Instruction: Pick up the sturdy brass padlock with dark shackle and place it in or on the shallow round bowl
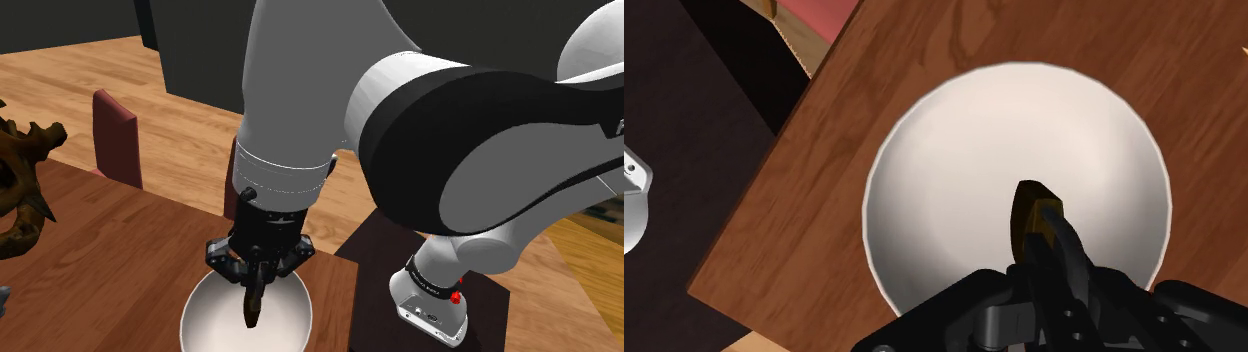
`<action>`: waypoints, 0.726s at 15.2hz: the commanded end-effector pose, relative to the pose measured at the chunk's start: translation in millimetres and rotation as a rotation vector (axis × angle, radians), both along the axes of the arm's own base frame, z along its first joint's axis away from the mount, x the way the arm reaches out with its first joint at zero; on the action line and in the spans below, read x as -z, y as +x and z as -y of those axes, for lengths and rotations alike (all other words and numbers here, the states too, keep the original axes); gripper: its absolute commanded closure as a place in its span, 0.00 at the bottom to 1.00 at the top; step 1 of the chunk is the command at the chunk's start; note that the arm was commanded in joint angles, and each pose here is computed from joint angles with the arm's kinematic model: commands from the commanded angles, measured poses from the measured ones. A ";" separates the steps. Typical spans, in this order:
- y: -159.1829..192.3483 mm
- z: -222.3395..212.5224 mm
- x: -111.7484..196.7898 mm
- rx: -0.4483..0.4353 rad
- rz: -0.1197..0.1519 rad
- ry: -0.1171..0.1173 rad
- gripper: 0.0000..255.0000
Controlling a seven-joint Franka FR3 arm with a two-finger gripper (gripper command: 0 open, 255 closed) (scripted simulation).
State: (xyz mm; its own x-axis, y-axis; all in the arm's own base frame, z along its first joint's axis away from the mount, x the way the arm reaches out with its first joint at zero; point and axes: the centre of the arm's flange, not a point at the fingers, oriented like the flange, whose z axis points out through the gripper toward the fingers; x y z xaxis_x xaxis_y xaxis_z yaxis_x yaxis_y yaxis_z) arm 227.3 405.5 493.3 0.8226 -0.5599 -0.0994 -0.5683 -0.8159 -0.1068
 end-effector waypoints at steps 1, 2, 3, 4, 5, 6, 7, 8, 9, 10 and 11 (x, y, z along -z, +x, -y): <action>-0.2 0.9 13.0 0.000 0.001 0.000 1.00; -0.2 0.9 13.0 0.000 0.001 0.000 1.00; -0.2 0.9 13.0 0.000 0.001 0.000 1.00; -0.2 0.9 13.0 0.000 0.001 0.000 1.00; -0.2 0.9 13.0 0.000 0.001 0.000 1.00; -0.2 0.9 13.0 0.000 0.001 0.000 1.00; -0.2 0.9 13.0 0.000 0.001 0.000 1.00; -0.2 0.9 13.0 0.000 0.001 0.000 1.00; -0.2 0.9 13.0 0.000 0.001 0.000 1.00; -0.2 0.9 13.0 0.000 0.001 0.000 0.00; -0.2 0.9 13.0 0.000 0.001 0.000 0.00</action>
